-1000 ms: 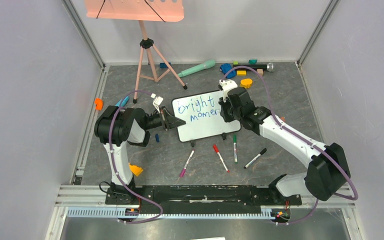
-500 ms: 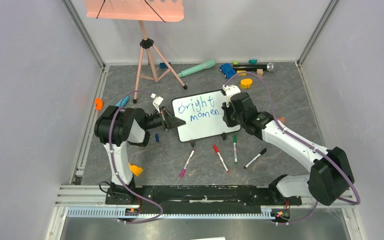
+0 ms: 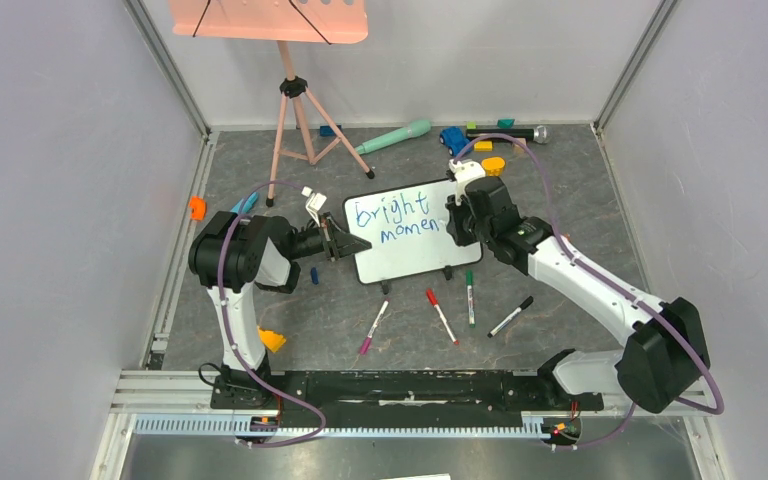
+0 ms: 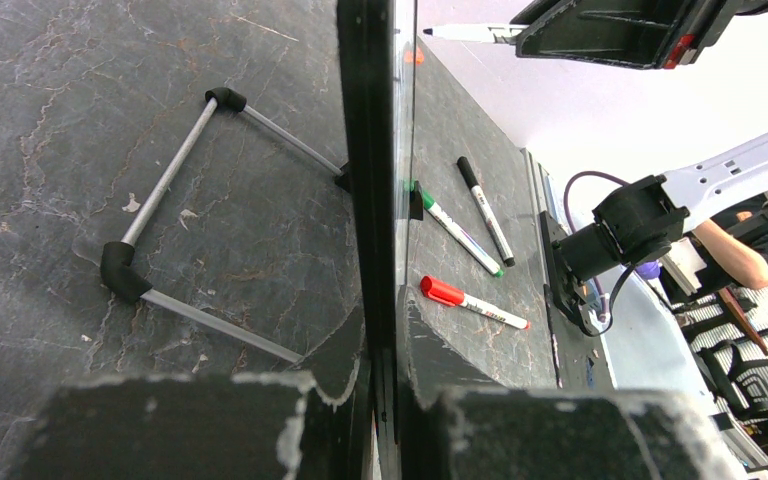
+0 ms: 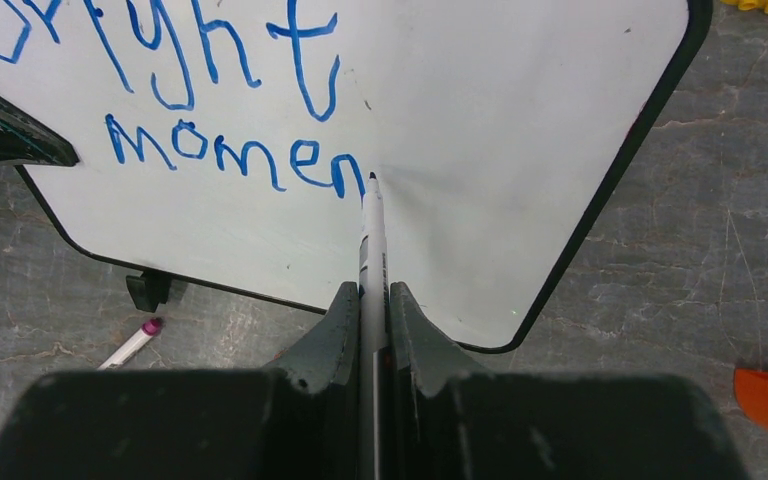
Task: Write a sentence on the whiteboard
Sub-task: Pick up the sentence from the whiteboard.
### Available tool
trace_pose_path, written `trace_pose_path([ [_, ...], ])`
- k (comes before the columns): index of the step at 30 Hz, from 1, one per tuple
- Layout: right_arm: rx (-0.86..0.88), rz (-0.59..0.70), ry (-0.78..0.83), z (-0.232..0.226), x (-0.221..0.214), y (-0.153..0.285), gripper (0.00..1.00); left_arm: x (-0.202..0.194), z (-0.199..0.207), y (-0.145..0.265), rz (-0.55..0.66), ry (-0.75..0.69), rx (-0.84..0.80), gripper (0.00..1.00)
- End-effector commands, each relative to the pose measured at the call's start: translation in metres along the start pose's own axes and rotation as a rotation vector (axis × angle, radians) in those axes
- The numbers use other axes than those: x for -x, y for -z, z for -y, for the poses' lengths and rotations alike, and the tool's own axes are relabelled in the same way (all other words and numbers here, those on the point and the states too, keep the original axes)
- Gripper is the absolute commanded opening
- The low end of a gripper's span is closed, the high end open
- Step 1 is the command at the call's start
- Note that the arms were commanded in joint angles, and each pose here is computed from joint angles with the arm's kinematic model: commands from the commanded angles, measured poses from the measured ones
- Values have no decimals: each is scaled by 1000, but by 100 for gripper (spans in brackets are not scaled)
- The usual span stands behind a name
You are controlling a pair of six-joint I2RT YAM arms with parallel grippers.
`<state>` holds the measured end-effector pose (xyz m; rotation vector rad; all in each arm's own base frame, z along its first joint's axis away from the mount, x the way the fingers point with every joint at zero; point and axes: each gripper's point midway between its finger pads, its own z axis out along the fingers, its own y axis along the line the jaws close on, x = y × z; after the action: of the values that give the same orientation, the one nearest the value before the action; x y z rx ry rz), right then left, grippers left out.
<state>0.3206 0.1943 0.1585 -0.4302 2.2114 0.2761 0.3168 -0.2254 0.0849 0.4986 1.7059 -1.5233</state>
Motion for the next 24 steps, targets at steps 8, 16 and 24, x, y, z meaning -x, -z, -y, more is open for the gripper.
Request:
trace_pose_path([
  [8,-30,78,6,6,34,10,0,-14,-30,1,24,-103,85,2],
  [16,-41,52,14,9,27,1,0,-13,-30,1,26,-107,85,2],
  [24,-46,44,12,10,24,-9,0,-14,-29,1,24,-107,85,2],
])
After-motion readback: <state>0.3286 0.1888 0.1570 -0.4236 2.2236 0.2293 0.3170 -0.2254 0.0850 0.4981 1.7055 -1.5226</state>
